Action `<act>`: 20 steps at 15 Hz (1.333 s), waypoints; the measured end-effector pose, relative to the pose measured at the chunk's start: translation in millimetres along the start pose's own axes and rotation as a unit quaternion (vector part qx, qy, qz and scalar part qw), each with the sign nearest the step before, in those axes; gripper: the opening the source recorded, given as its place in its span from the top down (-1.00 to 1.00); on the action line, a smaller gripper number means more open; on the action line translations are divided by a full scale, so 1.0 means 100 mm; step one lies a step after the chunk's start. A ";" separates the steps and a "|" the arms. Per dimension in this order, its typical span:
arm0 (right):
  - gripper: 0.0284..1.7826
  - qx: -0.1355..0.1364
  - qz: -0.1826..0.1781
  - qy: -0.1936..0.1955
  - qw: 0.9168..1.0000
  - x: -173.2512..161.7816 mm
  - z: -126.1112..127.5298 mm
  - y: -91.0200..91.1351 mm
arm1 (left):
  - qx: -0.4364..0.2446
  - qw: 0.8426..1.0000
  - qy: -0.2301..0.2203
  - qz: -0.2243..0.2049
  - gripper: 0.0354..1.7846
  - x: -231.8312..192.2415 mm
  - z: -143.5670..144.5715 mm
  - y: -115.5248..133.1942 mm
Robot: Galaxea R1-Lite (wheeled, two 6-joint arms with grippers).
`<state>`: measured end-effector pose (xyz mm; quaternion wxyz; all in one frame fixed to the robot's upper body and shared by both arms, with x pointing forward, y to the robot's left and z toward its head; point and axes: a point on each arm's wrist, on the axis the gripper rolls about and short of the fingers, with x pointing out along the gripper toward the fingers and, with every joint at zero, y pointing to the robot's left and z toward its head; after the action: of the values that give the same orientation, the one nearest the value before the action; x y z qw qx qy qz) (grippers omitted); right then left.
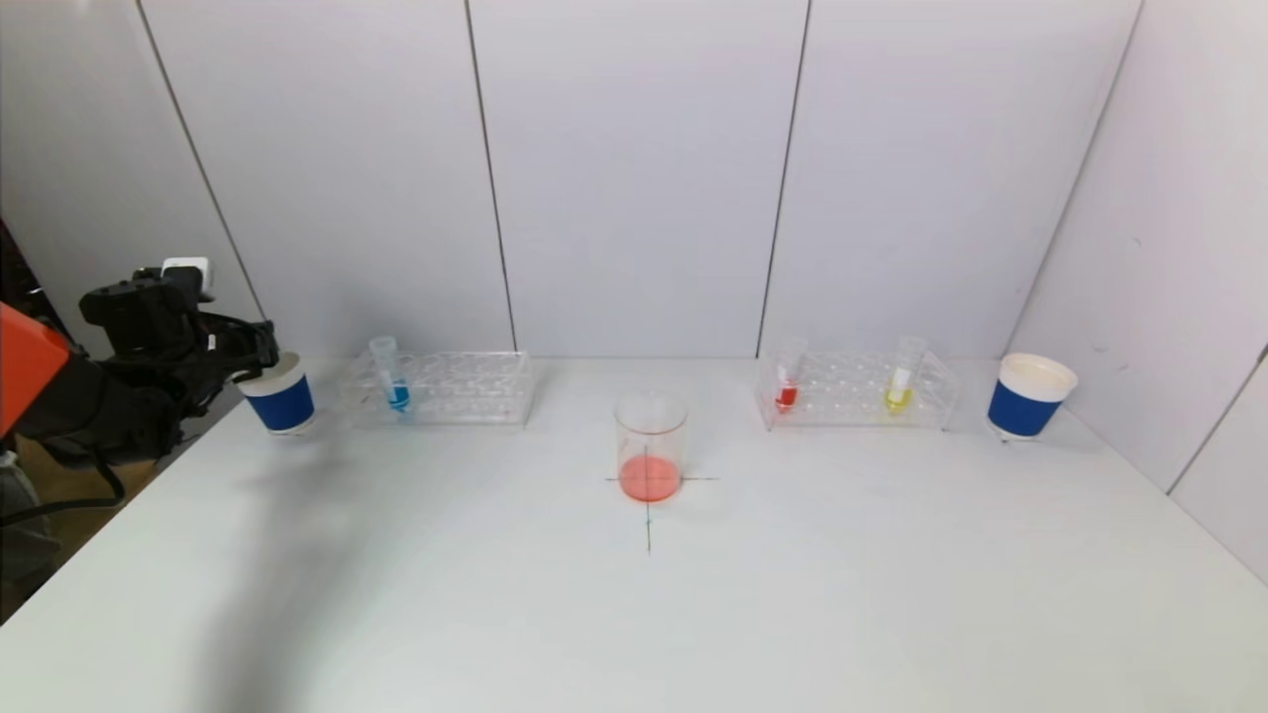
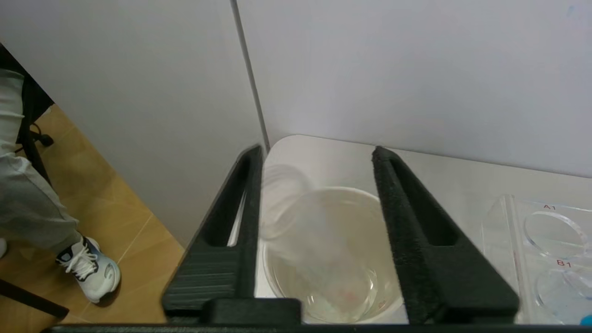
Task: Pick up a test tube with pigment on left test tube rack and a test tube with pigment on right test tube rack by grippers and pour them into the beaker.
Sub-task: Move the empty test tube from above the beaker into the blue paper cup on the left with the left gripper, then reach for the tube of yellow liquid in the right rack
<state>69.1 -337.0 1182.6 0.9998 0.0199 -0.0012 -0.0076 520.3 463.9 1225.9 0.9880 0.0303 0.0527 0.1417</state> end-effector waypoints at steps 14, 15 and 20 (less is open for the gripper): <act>-0.99 0.000 0.000 0.000 1.000 0.00 0.00 0.00 | -0.002 0.999 -0.019 -0.040 -0.98 -0.37 0.31 -0.18; -0.99 0.000 0.000 0.000 1.000 0.00 0.00 0.00 | -0.001 0.998 -0.022 -0.053 -0.98 -0.51 0.38 -0.26; -0.99 0.000 0.000 0.000 1.000 0.00 0.00 0.00 | 0.005 0.992 -0.046 -0.114 -0.98 -1.37 0.71 -0.59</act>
<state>69.1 -337.0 1182.6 0.9998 0.0199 -0.0012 -0.0076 413.8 365.2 1305.1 0.9990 0.0350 0.0113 0.0259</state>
